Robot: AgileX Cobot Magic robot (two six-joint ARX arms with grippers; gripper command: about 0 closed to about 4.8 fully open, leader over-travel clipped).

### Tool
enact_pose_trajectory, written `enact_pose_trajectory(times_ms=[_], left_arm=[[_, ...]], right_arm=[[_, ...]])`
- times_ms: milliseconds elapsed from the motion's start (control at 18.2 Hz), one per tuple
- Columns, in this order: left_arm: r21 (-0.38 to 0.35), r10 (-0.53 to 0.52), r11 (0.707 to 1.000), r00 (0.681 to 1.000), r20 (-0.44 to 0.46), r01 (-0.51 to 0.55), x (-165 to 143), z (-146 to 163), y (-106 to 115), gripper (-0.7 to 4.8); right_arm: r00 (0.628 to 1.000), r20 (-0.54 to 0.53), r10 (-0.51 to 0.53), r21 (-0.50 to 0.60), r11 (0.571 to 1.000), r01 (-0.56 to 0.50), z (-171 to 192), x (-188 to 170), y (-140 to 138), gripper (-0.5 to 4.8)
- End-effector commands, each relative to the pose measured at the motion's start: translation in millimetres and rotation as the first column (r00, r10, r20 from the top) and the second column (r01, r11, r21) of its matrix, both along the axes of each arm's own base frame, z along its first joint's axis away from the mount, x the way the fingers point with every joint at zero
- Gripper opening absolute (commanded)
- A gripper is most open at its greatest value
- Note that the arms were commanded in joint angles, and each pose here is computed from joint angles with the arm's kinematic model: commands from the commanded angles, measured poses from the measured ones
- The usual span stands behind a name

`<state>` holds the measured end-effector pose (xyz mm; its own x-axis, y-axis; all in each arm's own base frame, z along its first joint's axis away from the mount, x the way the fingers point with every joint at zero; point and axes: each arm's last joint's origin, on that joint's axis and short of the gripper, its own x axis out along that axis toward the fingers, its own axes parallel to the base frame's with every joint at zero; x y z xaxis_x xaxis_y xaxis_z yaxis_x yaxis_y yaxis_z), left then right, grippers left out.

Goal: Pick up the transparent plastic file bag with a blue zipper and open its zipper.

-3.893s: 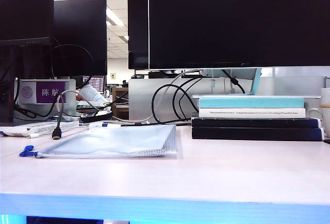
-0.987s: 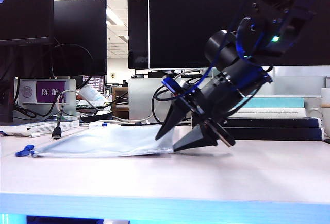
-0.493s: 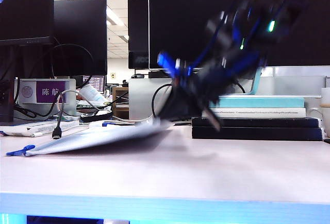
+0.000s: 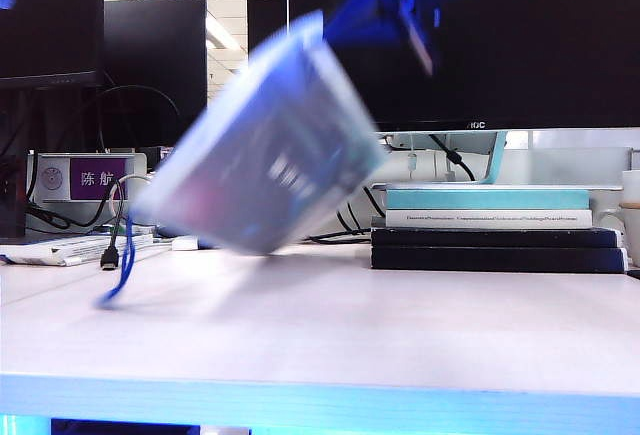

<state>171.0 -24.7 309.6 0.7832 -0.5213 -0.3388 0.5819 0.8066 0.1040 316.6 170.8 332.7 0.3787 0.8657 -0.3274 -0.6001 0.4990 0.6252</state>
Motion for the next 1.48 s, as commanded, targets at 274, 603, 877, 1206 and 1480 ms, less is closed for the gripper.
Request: enact_pose_trajectory(times_ms=[274, 603, 877, 1206, 1480], left_arm=[[-0.03, -0.082, 0.996, 0.993, -0.086, 0.08, -3.8, -12.8, -12.5, 4.45], [0.112, -0.099, 0.988, 0.993, -0.059, 0.105, -7.9, -19.6, -36.6, 4.58], [0.069, -0.151, 0.986, 0.988, 0.002, 0.151, -2.8, -14.7, -40.1, 4.21], [0.034, -0.247, 0.968, 0.966, -0.075, 0.25, 12.3, -28.3, -48.0, 3.03], [0.051, -0.263, 0.962, 0.962, -0.07, 0.267, 15.9, -30.7, -49.3, -0.05]], right_arm=[[0.986, 0.165, -0.01, 0.077, 0.997, -0.003, 74.8, -5.0, -6.4, -0.06], [0.977, 0.211, -0.011, 0.099, 0.995, -0.01, 105.8, -11.6, -9.4, -0.06], [0.978, 0.206, 0.026, 0.11, 0.993, -0.05, 112.8, -17.4, -10.7, -0.06], [0.973, 0.231, 0.023, 0.12, 0.991, -0.052, 121.4, -22.0, -13.0, -0.06], [0.97, 0.244, 0.017, 0.107, 0.993, -0.044, 120.6, -20.5, -15.4, -0.06]])
